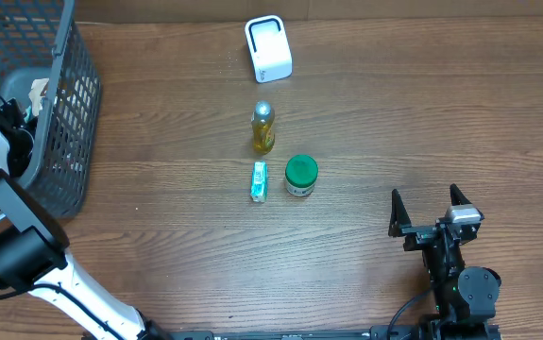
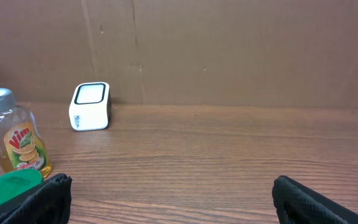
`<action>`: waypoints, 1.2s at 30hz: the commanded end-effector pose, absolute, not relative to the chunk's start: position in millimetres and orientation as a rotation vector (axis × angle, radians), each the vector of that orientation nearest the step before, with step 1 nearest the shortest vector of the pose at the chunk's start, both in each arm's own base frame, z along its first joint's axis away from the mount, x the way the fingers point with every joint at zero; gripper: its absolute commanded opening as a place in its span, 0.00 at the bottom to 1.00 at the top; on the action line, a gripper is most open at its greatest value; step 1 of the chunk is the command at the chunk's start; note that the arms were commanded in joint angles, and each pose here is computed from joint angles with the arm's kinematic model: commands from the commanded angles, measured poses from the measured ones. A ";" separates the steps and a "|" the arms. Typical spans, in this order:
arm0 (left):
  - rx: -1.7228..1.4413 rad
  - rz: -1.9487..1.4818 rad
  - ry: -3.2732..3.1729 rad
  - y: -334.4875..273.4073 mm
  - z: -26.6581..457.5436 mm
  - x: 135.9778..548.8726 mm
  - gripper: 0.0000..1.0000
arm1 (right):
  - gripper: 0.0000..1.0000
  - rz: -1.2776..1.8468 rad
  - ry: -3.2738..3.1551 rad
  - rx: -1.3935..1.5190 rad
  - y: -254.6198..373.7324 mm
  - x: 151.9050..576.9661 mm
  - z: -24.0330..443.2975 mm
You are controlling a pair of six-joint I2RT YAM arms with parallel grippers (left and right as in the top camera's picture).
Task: Scan the item barcode
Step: 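Reach the left gripper back into the basket toward the PanTree mushroom bag, then grasp the clear PanTree mushroom bag with the left gripper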
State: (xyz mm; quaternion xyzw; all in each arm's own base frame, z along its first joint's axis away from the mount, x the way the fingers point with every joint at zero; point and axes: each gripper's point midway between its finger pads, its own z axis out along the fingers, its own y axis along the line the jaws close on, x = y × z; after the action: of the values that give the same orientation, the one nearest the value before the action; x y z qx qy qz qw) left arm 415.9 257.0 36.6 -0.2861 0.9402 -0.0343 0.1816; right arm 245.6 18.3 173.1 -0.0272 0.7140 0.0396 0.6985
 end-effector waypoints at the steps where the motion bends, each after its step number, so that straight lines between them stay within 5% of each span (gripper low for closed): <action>1: -0.828 -0.253 2.728 231.4 2.6 402.1 0.84 | 1.00 0.090 1.595 -0.063 19.1 245.9 169.4; 8: -0.739 -0.414 2.647 221.8 44.9 426.8 0.49 | 1.00 0.090 1.595 -0.063 19.1 245.9 169.4; 13: -0.691 -0.354 2.569 234.4 104.7 442.4 0.33 | 1.00 0.090 1.595 -0.063 19.1 245.9 169.4; 26: -0.545 -0.151 2.206 230.4 305.8 434.0 0.30 | 1.00 0.090 1.595 -0.063 19.1 245.9 169.4; 36: -0.454 -0.204 2.020 183.6 401.4 395.8 0.29 | 1.00 0.090 1.595 -0.063 19.1 245.9 169.4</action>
State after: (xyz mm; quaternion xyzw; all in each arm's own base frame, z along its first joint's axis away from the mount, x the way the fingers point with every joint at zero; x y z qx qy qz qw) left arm 401.8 209.1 373.5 -0.2093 0.8511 -0.0443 0.4795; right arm 245.6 18.3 173.1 -0.0271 0.7140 0.0398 0.6985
